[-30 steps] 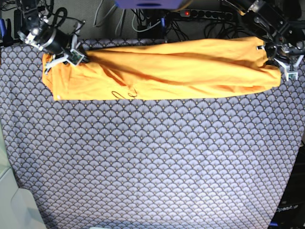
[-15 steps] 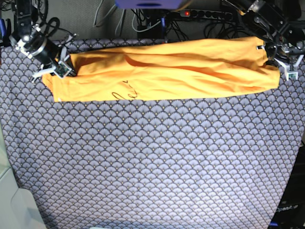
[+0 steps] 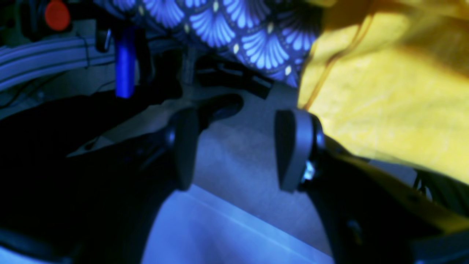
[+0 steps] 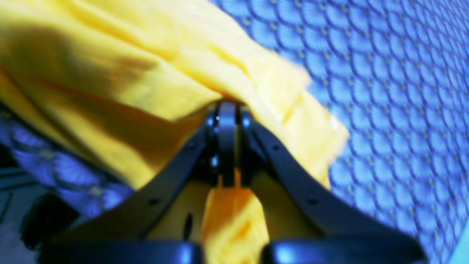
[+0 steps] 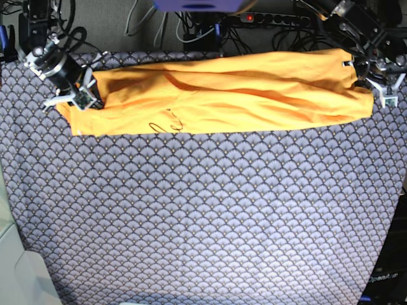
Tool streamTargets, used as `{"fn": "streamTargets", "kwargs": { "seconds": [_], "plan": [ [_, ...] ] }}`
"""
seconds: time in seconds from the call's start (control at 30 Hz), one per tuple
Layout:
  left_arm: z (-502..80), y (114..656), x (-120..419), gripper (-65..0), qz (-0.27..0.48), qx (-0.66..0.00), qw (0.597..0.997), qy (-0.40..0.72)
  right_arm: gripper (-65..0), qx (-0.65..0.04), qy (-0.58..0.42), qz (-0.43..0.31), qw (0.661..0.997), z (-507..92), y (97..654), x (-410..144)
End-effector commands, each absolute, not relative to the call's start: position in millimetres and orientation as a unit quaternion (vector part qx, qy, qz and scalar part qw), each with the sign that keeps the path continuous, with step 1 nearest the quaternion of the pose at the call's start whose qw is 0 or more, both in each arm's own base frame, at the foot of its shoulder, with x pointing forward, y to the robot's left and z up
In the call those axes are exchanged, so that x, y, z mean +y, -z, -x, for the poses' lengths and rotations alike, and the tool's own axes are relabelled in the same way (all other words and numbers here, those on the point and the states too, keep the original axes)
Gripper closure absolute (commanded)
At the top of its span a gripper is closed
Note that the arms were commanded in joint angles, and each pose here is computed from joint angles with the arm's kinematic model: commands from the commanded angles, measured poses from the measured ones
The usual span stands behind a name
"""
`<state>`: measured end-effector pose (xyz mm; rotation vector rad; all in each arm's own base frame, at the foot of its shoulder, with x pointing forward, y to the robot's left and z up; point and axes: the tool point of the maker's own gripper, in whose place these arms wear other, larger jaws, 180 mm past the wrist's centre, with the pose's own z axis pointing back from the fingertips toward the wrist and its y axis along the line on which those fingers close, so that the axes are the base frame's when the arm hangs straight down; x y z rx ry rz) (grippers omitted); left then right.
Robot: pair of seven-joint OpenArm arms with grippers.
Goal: Fold the T-shirt properly
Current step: 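Grasp the folded shirt end with the left gripper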
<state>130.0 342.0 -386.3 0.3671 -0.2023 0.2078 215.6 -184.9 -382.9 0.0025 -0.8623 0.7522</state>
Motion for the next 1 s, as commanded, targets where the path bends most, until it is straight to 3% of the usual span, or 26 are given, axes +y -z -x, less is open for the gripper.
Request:
{"fn": "streamTargets", "kwargs": {
  "seconds": [0.0,0.27,0.37,0.57,0.67,0.97],
  "plan": [
    [-132.6,378.9,348.0,-32.8,-0.194,-0.108,0.970,-0.103,0.0,-0.424,-0.355,0.005,0.833,-223.1,372.0,-186.5],
    [-134.0,378.8,347.5,-32.8,-0.193,-0.109,0.970,-0.102,-0.5,-0.402,-0.359,0.025,0.842,-227.1,375.0,-196.4],
    [-134.2,378.5,347.7,-32.8,-0.194,-0.109,0.970,-0.102,-8.5,-0.401,-0.360,0.026,0.842,-226.7,375.1,-197.3],
    [-133.2,378.7,348.0,-32.8,-0.194,-0.109,0.970,-0.103,-32.3,-0.400,-0.358,0.025,0.843,-225.6,375.7,-197.3],
    [-132.8,378.7,348.2,-32.8,-0.194,-0.108,0.969,-0.104,-38.6,-0.402,-0.355,0.029,0.843,-226.7,373.5,-200.5],
    [-125.3,367.7,369.8,-32.9,-0.216,-0.111,0.962,-0.123,-39.1,-0.418,-0.321,0.080,0.846,-234.6,353.0,-241.0]
  ]
}}
